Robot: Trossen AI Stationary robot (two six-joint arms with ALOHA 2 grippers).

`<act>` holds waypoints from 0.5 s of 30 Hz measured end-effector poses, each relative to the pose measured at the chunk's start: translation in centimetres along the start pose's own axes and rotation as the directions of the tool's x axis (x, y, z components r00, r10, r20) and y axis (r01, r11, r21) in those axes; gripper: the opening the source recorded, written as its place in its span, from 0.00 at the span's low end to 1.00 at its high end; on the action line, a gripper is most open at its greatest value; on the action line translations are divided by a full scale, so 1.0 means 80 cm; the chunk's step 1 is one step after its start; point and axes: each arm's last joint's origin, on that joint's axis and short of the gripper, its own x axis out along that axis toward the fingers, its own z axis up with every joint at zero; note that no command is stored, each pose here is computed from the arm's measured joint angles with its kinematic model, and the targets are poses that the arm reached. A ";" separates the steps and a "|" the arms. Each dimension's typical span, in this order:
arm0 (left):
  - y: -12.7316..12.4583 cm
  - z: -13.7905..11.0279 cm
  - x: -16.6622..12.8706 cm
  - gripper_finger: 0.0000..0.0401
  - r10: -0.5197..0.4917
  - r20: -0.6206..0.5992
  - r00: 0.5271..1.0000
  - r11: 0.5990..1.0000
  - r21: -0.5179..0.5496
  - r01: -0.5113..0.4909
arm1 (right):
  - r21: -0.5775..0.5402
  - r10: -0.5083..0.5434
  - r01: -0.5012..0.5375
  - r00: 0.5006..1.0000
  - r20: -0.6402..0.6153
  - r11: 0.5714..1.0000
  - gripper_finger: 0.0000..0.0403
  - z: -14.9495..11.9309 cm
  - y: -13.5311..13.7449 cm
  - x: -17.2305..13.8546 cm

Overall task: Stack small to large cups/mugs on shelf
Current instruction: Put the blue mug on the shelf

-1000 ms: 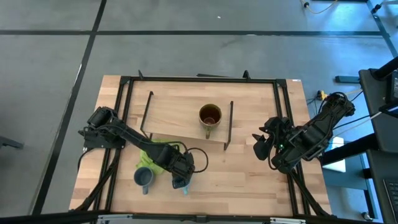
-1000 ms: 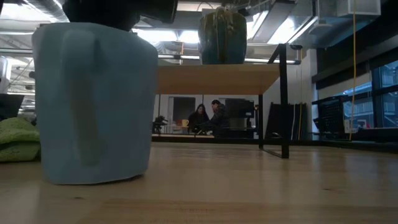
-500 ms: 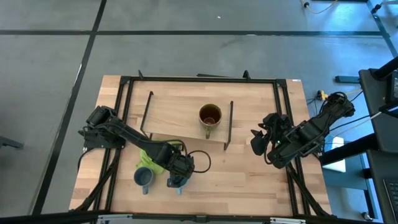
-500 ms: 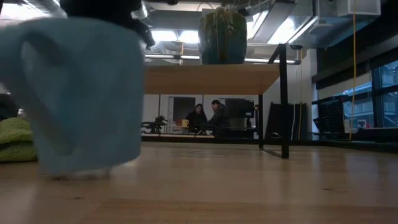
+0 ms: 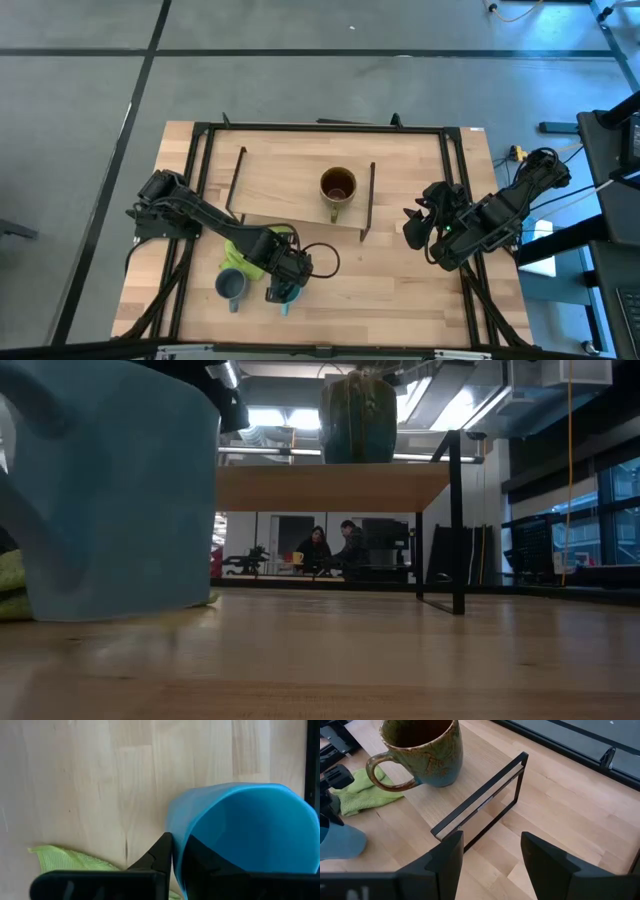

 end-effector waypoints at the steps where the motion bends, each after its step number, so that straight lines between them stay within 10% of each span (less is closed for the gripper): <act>1: 0.000 0.000 0.000 0.07 0.002 -0.003 1.000 1.000 -0.007 -0.002 | 0.000 0.000 0.000 1.000 0.000 1.000 0.50 0.000 0.000 0.000; 15: 0.001 -0.001 0.000 0.11 0.005 -0.011 1.000 1.000 -0.013 -0.005 | -0.002 0.000 0.000 1.000 -0.001 1.000 0.50 0.000 0.000 0.000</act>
